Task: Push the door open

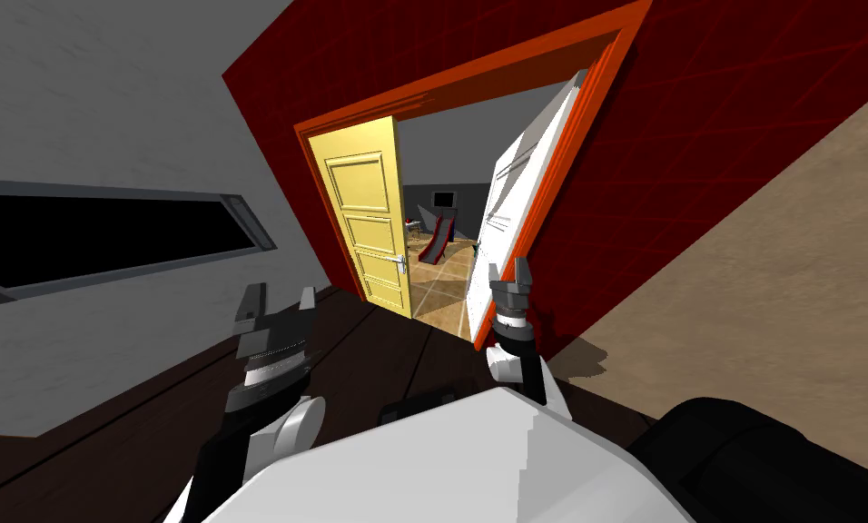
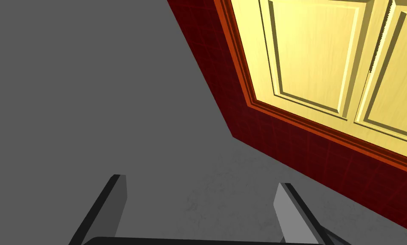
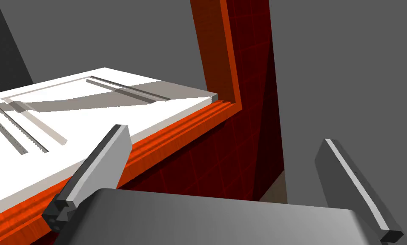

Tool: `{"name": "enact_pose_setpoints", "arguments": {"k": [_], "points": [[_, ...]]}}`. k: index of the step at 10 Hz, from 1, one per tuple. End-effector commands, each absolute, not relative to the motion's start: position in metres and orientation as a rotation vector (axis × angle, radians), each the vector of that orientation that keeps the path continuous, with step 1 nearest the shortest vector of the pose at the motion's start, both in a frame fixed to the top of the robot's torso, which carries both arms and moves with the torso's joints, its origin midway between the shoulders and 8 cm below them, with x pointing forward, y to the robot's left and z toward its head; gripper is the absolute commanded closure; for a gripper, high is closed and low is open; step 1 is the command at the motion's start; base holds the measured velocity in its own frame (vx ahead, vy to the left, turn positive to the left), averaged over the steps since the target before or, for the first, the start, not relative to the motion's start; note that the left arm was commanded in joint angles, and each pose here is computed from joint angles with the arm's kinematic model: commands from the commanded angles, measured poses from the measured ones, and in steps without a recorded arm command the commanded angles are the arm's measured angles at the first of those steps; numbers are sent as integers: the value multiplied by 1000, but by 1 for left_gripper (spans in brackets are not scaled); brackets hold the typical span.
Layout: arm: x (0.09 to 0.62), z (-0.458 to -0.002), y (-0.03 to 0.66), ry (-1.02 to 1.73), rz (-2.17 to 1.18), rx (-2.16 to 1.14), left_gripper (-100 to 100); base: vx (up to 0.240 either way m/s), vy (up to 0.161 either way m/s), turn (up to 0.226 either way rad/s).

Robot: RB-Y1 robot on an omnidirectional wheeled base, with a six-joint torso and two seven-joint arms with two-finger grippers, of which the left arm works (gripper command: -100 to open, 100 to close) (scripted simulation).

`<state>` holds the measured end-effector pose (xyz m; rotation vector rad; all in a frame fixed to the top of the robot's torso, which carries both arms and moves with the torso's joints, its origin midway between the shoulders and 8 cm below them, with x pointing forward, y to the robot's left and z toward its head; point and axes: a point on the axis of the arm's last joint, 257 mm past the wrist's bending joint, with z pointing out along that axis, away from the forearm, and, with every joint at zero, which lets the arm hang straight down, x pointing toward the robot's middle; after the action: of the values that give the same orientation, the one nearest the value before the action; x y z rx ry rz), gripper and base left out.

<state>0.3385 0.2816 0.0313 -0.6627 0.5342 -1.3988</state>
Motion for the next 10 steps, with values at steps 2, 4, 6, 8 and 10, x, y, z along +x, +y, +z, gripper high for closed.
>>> {"name": "enact_pose_setpoints", "arguments": {"k": [2,4,6,8,10], "points": [[354,17,276,564,-1414,-681,-100,110,35,-18],[362,9,272,582,-1423,-691,-100,28,51,-15],[374,-2,267,606,-1434,-706,-100,49,51,-15],[386,-14,261,632,-1446,-721,-100,72,45,-19],[400,-28,253,663,-1459,-738,-100,81,60,-23]]}}
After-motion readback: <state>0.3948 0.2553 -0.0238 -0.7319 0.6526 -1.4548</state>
